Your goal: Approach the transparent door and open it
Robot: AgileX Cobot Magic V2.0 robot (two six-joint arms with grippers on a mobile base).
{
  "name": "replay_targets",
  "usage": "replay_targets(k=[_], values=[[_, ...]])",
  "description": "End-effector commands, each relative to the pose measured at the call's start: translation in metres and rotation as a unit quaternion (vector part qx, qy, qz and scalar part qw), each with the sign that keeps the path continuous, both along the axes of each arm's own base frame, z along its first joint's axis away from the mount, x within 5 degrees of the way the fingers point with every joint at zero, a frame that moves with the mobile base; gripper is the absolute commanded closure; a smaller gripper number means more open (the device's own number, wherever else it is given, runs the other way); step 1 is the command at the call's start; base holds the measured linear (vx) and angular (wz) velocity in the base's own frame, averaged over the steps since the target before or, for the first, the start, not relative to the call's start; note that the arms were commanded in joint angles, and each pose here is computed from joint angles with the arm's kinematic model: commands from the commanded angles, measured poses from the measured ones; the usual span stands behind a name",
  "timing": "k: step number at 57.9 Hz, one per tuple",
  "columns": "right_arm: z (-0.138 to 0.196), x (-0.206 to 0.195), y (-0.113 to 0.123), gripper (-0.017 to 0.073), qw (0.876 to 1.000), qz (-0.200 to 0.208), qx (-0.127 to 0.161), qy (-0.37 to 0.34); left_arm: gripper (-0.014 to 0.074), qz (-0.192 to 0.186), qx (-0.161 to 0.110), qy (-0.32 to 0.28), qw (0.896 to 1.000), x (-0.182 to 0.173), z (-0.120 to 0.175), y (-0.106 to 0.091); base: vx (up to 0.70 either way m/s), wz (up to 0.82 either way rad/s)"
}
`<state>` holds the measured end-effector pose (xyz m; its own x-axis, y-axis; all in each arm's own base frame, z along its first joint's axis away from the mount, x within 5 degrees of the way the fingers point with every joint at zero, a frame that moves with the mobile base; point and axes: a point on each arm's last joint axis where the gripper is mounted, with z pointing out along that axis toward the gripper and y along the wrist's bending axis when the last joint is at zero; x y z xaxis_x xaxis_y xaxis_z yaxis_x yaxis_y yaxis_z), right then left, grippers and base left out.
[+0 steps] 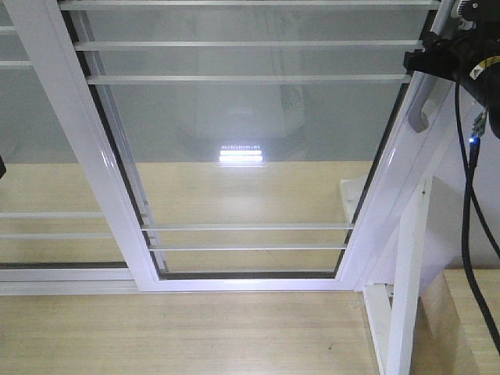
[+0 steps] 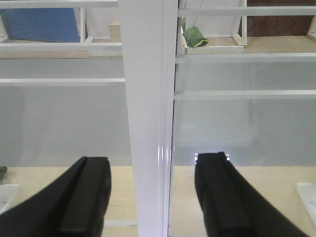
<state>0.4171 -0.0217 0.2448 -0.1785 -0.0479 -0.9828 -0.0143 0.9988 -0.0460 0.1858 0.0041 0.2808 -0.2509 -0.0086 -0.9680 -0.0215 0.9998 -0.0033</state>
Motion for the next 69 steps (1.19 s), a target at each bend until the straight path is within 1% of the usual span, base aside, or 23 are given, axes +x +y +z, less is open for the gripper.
replay_targets(k=[1, 6, 14, 32, 43, 52, 59, 69], values=[[0.039, -0.002, 0.000, 0.0371, 0.997, 0.004, 0.000, -0.082, 0.0092, -0.003, 0.000, -0.056, 0.998, 0.003, 0.019, -0.001, 0.00, 0.00], [0.040, -0.002, 0.001, 0.0406, 0.996, 0.005, 0.002, -0.085, 0.0092, -0.003, 0.000, -0.056, 0.998, 0.003, 0.019, -0.001, 0.00, 0.00], [0.042, -0.002, 0.007, 0.0408, 0.995, 0.014, 0.003, -0.099, 0.0092, -0.003, 0.000, -0.056, 0.998, 0.003, 0.019, -0.001, 0.00, 0.00], [0.044, -0.002, 0.045, 0.0400, 0.992, 0.061, 0.005, -0.109, 0.0092, -0.003, 0.000, -0.055, 0.998, 0.003, 0.019, -0.001, 0.00, 0.00], [0.044, -0.003, 0.058, 0.0392, 0.991, 0.076, 0.008, -0.108, 0.0092, -0.003, 0.000, -0.055, 0.998, 0.003, 0.019, -0.001, 0.00, 0.00], [0.045, -0.004, 0.066, 0.0385, 0.990, 0.084, 0.014, -0.114, 0.0092, -0.003, 0.000, -0.054, 0.999, 0.003, 0.019, -0.001, 0.00, 0.00], [0.046, -0.006, 0.079, 0.0384, 0.988, 0.098, 0.021, -0.119, 0.0092, -0.003, 0.000, -0.054, 0.999, 0.003, 0.019, -0.001, 0.00, 0.00], [0.046, -0.007, 0.091, 0.0379, 0.987, 0.105, 0.035, -0.118, 0.0092, -0.003, 0.000, -0.054, 0.999, 0.003, 0.018, -0.001, 0.00, 0.00]])
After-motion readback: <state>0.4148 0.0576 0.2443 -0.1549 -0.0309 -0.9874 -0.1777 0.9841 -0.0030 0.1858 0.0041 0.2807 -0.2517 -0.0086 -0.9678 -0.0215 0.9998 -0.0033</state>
